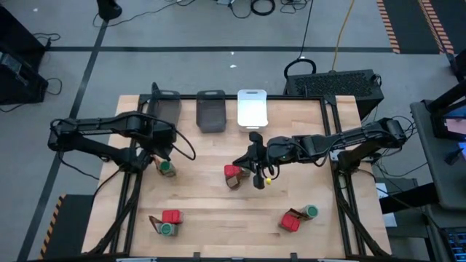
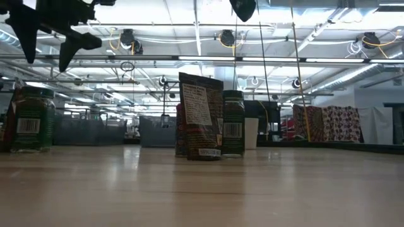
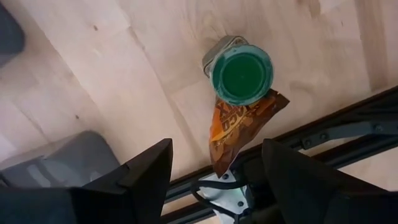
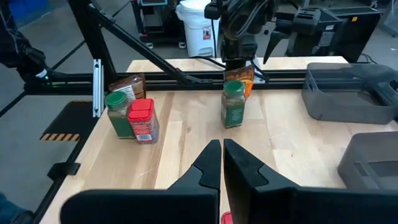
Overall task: Sort spices by type
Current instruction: Put the top left brown seasoning sachet into the left black bin, then put the middle top brown seasoning sachet into the left black bin
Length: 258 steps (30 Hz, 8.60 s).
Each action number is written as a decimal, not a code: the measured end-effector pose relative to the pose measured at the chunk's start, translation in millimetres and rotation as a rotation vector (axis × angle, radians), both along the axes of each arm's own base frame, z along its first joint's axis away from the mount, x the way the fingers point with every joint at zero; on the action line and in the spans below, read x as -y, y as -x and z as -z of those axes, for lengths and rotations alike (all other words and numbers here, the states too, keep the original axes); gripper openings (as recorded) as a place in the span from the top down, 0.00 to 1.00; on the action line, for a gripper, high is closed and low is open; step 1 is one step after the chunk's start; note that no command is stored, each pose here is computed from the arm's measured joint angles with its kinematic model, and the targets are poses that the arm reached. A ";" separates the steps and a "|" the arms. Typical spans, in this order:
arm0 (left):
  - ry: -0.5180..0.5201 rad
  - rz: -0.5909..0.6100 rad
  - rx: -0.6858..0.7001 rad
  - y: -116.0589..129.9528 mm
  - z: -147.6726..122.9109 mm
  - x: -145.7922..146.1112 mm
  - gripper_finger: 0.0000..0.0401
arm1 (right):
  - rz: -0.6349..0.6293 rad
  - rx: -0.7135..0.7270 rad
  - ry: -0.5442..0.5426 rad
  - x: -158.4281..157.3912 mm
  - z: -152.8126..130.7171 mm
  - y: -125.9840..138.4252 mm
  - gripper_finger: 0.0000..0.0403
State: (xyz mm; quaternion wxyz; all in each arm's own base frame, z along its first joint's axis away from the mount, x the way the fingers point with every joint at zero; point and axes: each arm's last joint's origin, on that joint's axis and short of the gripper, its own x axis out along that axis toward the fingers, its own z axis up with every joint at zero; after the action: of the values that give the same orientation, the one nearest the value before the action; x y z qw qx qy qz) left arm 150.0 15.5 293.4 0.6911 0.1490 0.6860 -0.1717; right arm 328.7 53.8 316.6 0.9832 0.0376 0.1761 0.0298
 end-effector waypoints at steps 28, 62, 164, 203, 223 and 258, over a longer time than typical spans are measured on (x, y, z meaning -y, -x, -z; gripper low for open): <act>-0.019 0.096 -0.111 5.3 57.8 10.9 0.42 | 0.001 0.001 0.014 2.4 0.0 -0.3 1.00; -0.126 -0.017 -0.208 29.4 47.7 7.9 1.00 | -0.004 0.001 0.028 2.4 0.1 -0.3 1.00; -0.702 -0.669 -0.102 -29.0 66.4 -219.6 0.79 | -0.005 0.015 0.025 2.0 -1.1 -0.7 1.00; 0.150 -0.740 0.732 -44.3 -45.6 -27.9 0.46 | -0.013 0.015 0.073 6.1 -0.8 -1.2 1.00; 0.432 -0.646 0.987 -108.5 -37.1 41.3 0.46 | -0.023 -0.274 -0.066 -11.0 -7.2 53.8 1.00; 0.244 -0.823 0.909 -193.8 67.5 83.3 0.46 | -0.086 -0.436 -0.012 -45.7 2.8 80.0 1.00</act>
State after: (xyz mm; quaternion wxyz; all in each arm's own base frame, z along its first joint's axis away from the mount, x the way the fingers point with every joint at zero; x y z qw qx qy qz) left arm 343.8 -67.9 225.9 0.9355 -0.1492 0.3000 0.1121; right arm 248.8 99.6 313.8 0.9194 0.0413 0.3858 0.0640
